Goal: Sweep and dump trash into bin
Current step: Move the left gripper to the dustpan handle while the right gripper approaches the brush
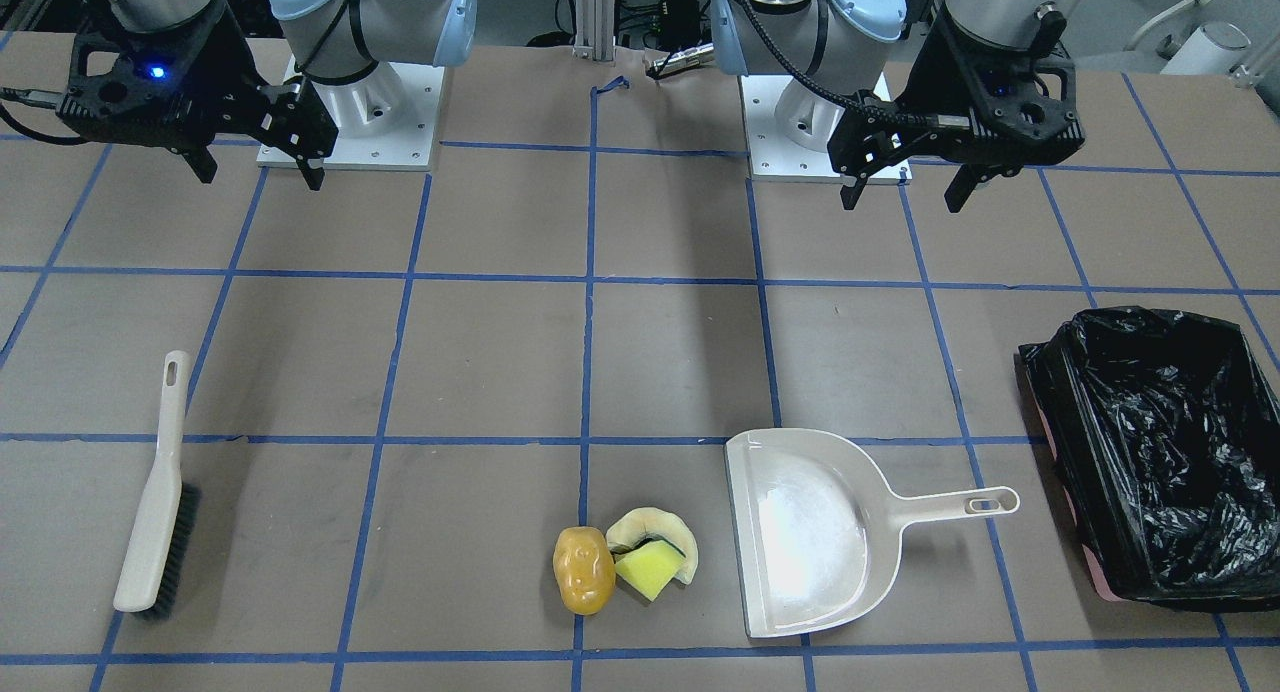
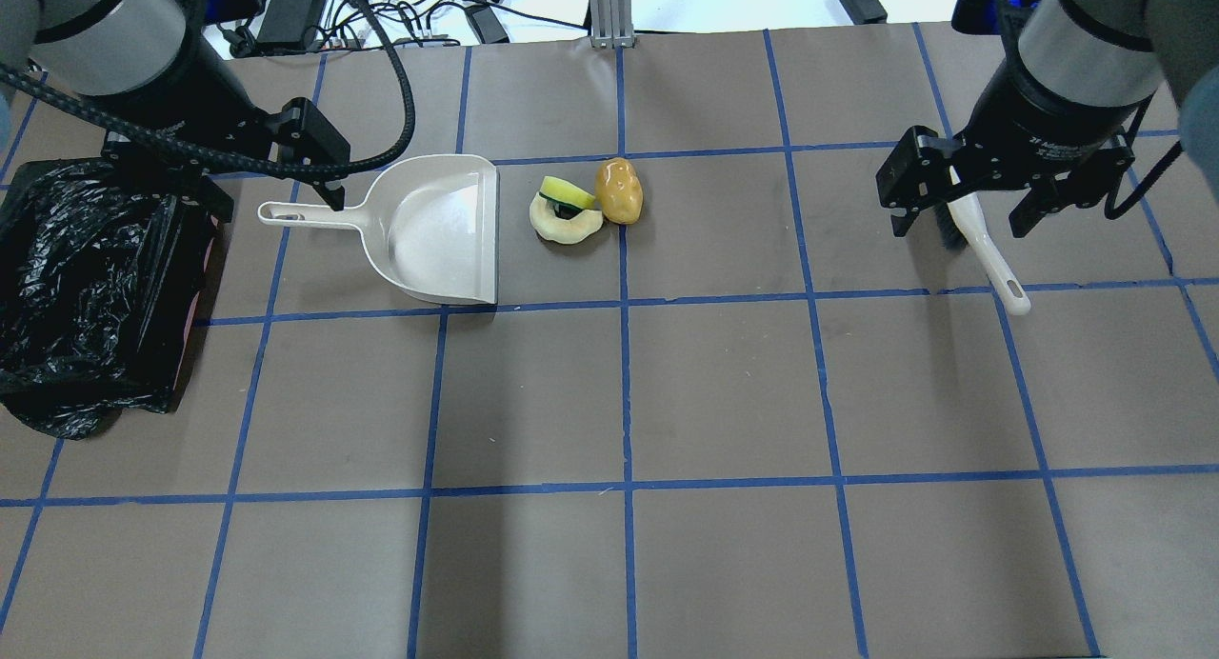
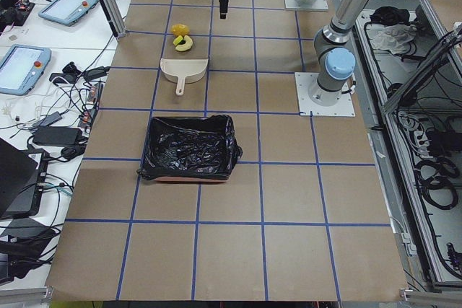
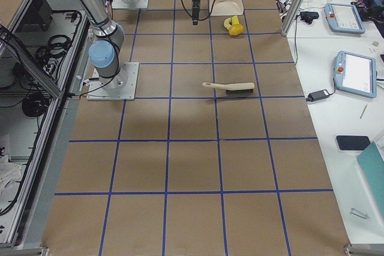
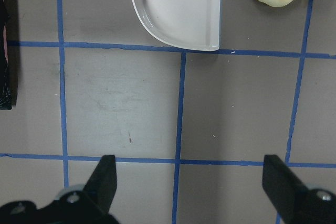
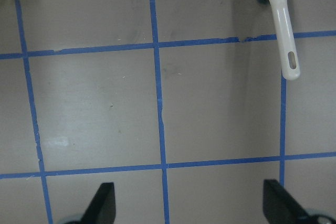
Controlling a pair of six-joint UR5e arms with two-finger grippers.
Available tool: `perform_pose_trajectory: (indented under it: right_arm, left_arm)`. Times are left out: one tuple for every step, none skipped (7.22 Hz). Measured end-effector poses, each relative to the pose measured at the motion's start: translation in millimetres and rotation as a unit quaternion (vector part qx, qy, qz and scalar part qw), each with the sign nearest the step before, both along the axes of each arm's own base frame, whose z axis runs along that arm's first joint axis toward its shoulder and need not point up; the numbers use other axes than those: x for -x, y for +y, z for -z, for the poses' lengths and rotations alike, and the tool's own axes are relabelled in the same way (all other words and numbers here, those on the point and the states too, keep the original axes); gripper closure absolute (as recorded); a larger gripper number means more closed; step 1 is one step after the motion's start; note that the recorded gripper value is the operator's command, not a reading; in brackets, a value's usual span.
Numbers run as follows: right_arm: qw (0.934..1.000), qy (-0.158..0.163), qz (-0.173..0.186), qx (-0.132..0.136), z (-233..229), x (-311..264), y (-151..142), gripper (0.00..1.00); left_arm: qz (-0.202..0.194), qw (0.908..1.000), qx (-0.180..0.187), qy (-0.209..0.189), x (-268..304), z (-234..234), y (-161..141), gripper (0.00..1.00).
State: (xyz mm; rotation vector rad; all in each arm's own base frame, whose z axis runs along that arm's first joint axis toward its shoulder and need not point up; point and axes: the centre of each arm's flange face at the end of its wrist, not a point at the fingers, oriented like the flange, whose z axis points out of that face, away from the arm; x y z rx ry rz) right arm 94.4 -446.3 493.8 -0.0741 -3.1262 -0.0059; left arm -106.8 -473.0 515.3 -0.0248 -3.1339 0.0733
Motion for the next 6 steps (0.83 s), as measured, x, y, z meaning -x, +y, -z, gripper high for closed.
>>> perform_pose_trajectory:
  right_arm:
    - [1.0000, 0.007, 0.000, -0.002, 1.7, 16.0, -3.9, 0.00]
    - [0.9999, 0.010, 0.008, -0.003, 5.1, 43.0, -10.1, 0.00]
    - [0.9999, 0.009, 0.011, -0.010, 14.2, 70.3, -16.5, 0.00]
    - [0.9998, 0.009, 0.010, -0.017, 29.4, 91.8, -23.7, 0.02]
    - [0.9999, 0.010, 0.001, -0.014, 47.0, 105.5, -33.6, 0.03]
    - [0.9996, 0.016, -0.021, -0.009, 69.8, 117.1, -46.7, 0.04]
  left_arm:
    - [0.035, 0.9994, -0.003, -0.004, -2.9, 4.6, -5.0, 0.00]
    - [0.083, 0.9965, -0.006, -0.007, -5.8, 8.3, -8.6, 0.00]
    - [0.143, 0.9896, -0.009, -0.010, -7.9, 12.1, -12.0, 0.00]
    - [0.210, 0.9775, -0.012, -0.012, -9.4, 18.6, -18.5, 0.00]
    - [0.272, 0.9621, -0.012, -0.014, -10.4, 28.8, -29.5, 0.00]
    - [0.350, 0.9364, -0.013, -0.015, -12.0, 42.2, -42.6, 0.00]
